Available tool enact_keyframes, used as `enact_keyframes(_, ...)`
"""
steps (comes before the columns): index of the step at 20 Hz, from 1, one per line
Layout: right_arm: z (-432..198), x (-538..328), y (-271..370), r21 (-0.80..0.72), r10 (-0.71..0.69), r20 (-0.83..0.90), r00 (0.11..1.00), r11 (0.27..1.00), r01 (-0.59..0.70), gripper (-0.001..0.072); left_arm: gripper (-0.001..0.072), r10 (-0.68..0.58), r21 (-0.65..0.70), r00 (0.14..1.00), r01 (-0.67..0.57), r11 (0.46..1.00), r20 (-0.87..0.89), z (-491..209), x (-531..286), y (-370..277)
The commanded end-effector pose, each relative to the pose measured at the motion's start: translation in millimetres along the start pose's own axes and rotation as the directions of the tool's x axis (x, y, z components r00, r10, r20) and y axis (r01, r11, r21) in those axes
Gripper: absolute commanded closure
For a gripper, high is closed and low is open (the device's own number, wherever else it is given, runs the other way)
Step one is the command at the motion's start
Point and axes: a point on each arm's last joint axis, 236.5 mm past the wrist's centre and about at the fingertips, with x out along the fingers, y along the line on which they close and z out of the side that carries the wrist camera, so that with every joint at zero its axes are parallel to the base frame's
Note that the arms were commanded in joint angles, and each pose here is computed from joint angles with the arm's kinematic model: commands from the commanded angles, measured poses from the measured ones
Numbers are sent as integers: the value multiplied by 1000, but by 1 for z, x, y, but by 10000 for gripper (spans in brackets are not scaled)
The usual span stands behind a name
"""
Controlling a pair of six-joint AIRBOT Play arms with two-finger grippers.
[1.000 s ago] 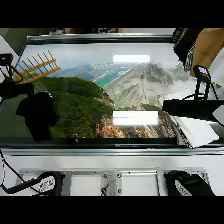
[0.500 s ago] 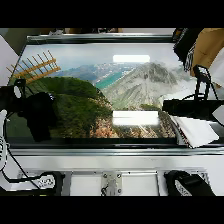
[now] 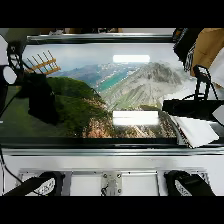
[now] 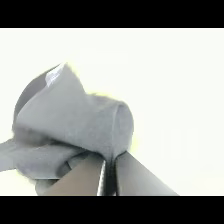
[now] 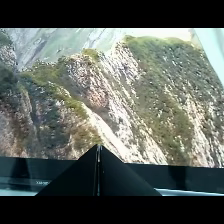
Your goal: Fold the clothes and pants, and hang the long-sleeved shirts on hangers.
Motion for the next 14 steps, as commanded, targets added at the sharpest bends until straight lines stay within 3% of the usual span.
enact_keyframes(1, 0, 0, 0, 0, 0, -1, 1000, 1000, 0, 695, 701, -260, 131, 910, 230, 964, 322, 73, -132, -105)
enact_keyframes(5, 2, 0, 1, 1, 4, 9, 1000, 1000, -4, 695, 701, -495, 331, 765, 381, 863, 412, 69, -222, -192)
enact_keyframes(9, 23, -3, -7, -72, -23, 94, 995, 997, 30, 697, 701, -594, 403, 689, 445, 799, 416, 64, -243, -237)
enact_keyframes(11, 44, -11, -21, -91, -72, 173, 982, 992, 89, 697, 701, -582, 401, 734, 444, 801, 350, 54, -217, -246)
enact_keyframes(14, 56, -13, -34, -60, -99, 209, 973, 992, 114, 696, 701, -484, 357, 869, 423, 833, 99, 6, -130, -246)
